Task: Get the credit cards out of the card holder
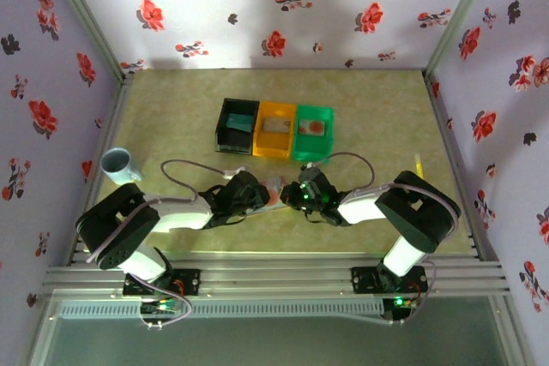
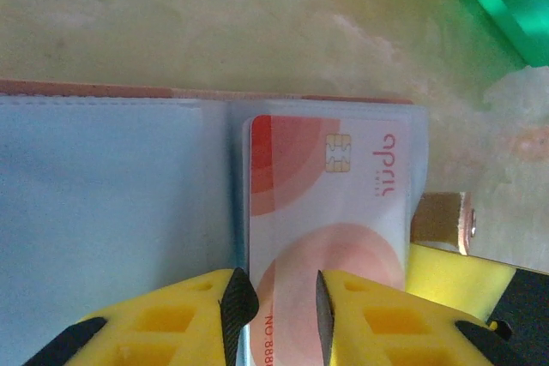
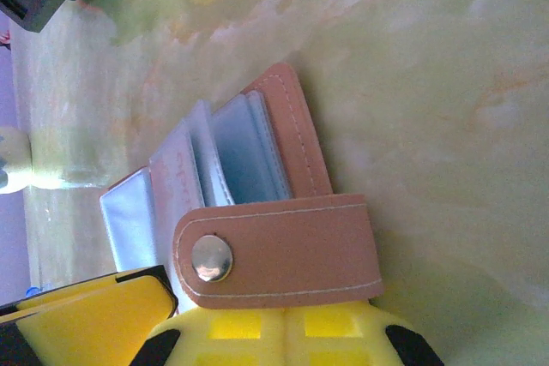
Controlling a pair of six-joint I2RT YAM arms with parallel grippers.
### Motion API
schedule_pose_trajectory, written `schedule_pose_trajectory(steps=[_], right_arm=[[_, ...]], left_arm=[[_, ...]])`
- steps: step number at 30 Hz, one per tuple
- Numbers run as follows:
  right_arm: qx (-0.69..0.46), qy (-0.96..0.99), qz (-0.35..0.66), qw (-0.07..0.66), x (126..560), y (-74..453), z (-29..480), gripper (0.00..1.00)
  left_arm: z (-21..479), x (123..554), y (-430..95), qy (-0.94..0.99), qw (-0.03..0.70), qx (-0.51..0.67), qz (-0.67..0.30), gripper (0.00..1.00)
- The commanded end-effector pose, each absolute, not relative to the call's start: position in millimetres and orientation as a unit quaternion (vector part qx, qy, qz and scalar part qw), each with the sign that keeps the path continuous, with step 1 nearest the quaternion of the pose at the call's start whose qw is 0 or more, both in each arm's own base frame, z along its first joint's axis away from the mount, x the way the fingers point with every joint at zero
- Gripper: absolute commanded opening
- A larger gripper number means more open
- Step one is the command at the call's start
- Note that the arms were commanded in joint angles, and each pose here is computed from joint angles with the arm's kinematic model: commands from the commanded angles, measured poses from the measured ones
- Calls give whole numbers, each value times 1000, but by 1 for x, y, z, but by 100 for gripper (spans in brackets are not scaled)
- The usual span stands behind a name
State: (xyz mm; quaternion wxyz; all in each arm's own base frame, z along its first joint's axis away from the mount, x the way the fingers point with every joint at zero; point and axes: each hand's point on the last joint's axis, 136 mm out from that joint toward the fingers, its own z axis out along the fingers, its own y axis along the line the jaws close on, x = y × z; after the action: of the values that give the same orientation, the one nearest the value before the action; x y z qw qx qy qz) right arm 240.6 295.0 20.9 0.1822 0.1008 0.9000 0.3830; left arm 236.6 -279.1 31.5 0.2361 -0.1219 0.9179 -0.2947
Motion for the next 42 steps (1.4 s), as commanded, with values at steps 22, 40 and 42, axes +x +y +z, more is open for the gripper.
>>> schedule_pose_trajectory(steps=[22, 40, 42], right_arm=[[100, 940, 309, 106, 204, 269, -26, 0], [101, 938, 315, 104, 203, 271, -25, 0], [100, 938, 314, 106, 203, 271, -24, 0]], left_arm=[[15, 224, -263, 936, 232, -97, -247, 36], [17, 233, -271, 934, 245, -86, -246, 30], [17, 233, -268, 936, 247, -82, -237, 30]])
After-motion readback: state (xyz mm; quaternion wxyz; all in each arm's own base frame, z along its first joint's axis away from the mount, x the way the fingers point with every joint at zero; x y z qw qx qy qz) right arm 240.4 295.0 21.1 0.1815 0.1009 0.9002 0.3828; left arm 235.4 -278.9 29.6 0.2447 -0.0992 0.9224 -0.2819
